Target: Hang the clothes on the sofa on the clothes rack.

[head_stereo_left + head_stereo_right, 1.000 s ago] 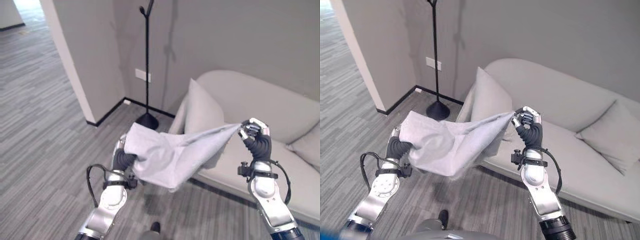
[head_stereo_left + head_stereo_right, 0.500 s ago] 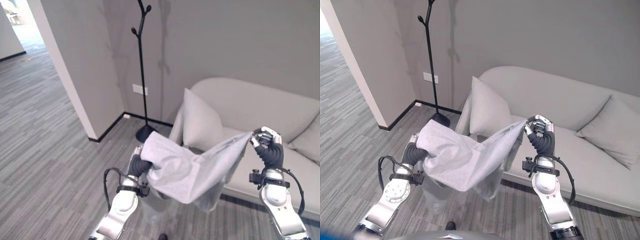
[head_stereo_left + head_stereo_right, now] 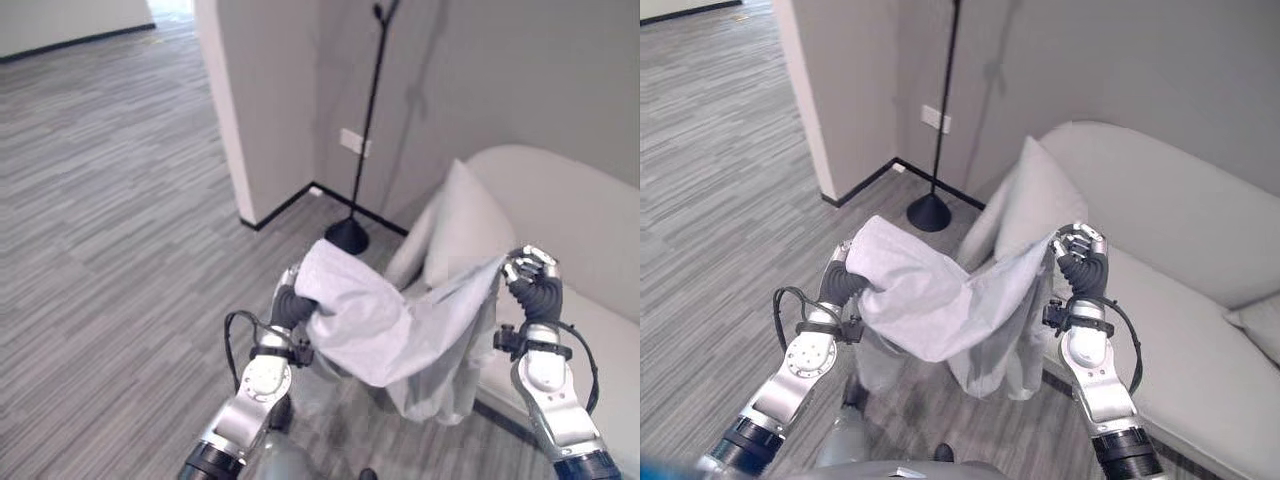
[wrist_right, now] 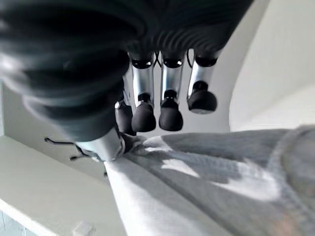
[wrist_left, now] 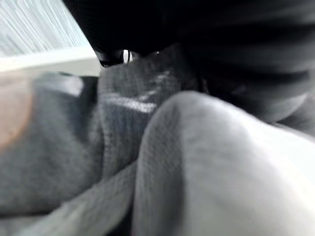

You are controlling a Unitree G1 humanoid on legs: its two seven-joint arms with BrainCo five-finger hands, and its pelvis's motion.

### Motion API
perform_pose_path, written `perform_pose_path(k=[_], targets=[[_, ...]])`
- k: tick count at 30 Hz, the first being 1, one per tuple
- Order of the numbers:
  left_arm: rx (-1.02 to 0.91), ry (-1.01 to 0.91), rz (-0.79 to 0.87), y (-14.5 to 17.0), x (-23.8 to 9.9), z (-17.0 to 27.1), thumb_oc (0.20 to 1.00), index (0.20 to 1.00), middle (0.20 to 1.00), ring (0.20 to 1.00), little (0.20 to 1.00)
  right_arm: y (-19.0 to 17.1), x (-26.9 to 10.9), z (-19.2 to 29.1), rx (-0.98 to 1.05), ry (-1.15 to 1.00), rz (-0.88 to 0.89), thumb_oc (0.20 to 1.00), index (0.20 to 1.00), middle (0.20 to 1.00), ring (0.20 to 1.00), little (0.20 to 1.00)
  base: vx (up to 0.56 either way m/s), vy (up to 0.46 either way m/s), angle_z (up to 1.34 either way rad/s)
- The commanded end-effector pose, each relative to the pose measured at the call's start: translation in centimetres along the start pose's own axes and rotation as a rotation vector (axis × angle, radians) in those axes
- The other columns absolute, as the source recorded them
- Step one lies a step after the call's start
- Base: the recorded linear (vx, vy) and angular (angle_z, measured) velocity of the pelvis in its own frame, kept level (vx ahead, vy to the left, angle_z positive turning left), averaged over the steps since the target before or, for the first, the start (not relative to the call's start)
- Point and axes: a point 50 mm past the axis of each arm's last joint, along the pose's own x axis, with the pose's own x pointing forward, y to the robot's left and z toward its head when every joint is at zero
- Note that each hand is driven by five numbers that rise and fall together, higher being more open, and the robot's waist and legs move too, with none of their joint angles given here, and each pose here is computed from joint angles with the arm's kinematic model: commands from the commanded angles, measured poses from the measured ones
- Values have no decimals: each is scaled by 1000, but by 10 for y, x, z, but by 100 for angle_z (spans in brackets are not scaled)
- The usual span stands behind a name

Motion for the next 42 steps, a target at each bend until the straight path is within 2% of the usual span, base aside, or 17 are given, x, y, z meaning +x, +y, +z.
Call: perform_pose_path(k=[1,3,4,5,8,17,18,21,25,28,33,42], targets=[[-16,-112,6,6,4,18,200,200,200,200,200,-11,-6,20,72,-104,-35,200,200,200,200,200,319,546,-59],[0,-109,-6,5,4,17,200,200,200,200,200,-8,-9,15,141,-66,-29,200,200,200,200,200,228,440,-61],[20,-124,-7,11,7,20,200,200,200,200,200,0,-13,8,285,-1,-12,200,200,200,200,200,102,248,-50],[22,-124,-7,11,7,19,200,200,200,200,200,1,-13,8,288,0,-11,200,200,200,200,200,129,366,-41],[74,-128,30,26,4,19,200,200,200,200,200,21,-19,-6,507,120,65,200,200,200,200,200,61,304,-30],[143,-61,39,35,-9,3,200,200,200,200,200,31,-38,-31,521,270,93,200,200,200,200,200,45,165,-17],[-219,208,-15,-2,-25,-32,200,200,200,200,200,53,-75,-94,381,609,254,200,200,200,200,200,-32,18,-3],[-194,259,-8,-2,-31,-40,200,200,200,200,200,51,-83,-104,402,681,189,200,200,200,200,200,-15,-20,4],[-159,293,-3,3,-35,-46,200,200,200,200,200,56,-101,-116,413,788,195,200,200,200,200,200,9,-35,41],[-159,308,32,9,-38,-49,200,200,200,200,200,57,-94,-111,404,753,225,200,200,200,200,200,30,-41,21],[-142,309,112,23,-38,-51,200,200,200,200,200,50,-57,-82,300,522,269,200,200,200,200,200,-5,-29,17],[-80,257,217,38,-32,-48,200,200,200,200,200,28,-18,-51,268,310,140,200,200,200,200,200,136,213,10]])
